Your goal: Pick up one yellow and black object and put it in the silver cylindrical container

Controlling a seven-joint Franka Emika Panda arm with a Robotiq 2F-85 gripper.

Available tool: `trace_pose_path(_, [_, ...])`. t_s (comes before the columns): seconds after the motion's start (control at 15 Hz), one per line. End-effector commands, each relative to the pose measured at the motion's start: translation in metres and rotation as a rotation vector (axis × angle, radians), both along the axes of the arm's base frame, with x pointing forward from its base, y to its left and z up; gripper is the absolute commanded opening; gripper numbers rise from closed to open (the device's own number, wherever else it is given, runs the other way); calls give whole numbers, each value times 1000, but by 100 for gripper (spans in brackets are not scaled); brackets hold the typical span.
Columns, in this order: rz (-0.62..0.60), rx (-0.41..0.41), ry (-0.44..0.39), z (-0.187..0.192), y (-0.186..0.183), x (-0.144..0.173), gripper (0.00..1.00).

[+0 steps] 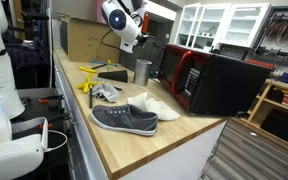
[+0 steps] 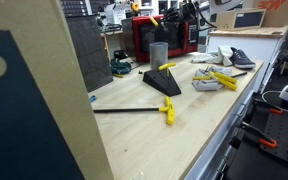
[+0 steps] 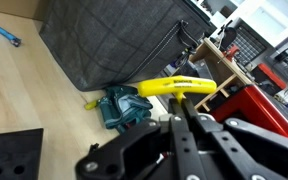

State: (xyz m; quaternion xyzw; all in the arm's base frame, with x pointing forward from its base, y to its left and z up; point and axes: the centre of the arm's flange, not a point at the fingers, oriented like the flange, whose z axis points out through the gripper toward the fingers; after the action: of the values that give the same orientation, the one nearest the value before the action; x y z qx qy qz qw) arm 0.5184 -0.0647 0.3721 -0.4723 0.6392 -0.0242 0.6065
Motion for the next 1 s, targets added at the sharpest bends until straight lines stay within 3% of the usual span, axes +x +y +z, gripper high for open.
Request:
trace_pose_path(0.0, [-45, 90, -8, -19, -15, -3, 1])
trace_pose_path(0.4, [-61, 236, -11, -55, -3, 3, 1])
trace_pose_path(0.93, [9, 276, -36, -57, 31, 8, 1])
